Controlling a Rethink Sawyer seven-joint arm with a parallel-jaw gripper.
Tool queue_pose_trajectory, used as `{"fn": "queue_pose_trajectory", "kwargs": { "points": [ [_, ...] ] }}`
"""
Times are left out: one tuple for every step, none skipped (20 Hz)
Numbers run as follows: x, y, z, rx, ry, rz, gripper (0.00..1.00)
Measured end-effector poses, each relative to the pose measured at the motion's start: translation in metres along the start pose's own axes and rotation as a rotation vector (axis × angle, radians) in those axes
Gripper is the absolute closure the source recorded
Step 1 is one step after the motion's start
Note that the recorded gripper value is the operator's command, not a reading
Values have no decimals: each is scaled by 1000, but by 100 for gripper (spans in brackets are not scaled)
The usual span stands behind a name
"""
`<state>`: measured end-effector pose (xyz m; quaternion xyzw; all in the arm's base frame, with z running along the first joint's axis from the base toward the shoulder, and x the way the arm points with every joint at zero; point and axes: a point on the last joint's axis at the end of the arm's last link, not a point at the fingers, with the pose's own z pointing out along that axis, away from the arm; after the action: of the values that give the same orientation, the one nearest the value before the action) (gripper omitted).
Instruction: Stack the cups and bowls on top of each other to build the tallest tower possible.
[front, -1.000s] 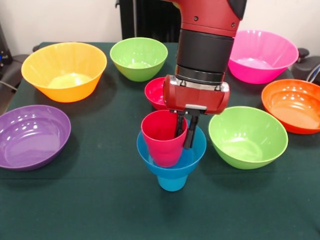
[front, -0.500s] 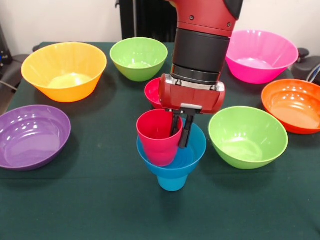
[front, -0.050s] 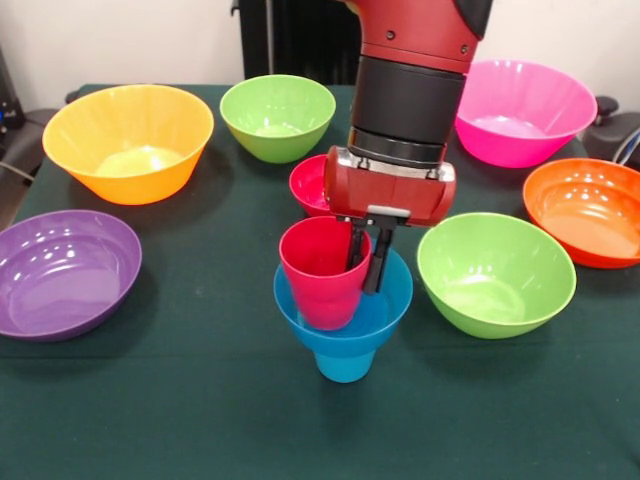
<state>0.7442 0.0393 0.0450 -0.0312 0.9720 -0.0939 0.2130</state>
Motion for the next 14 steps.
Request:
{"fn": "queue_pose_trajectory", "kwargs": {
  "points": [
    [0, 2, 0, -1, 0, -1, 100],
    [0, 5, -1, -2, -2, -2, 100],
    [0, 7, -2, -3, -3, -2, 100],
    [0, 9, -2, -4, -3, -2, 100],
    [0, 13, -3, -6, -5, 1, 100],
    [0, 14, -3, -7, -7, 2, 100],
    [0, 15, -4, -7, -7, 3, 100],
    [0, 17, -4, -8, -10, 7, 100],
    [0, 18, -4, -8, -12, 10, 100],
    [0, 18, -4, -8, -14, 13, 100],
    [-1, 18, -4, -8, -16, 17, 100],
    [-1, 17, -4, -7, -18, 25, 100],
    [-1, 17, -4, -7, -20, 30, 100],
    [-1, 17, -4, -7, -21, 33, 100]
  ]
}}
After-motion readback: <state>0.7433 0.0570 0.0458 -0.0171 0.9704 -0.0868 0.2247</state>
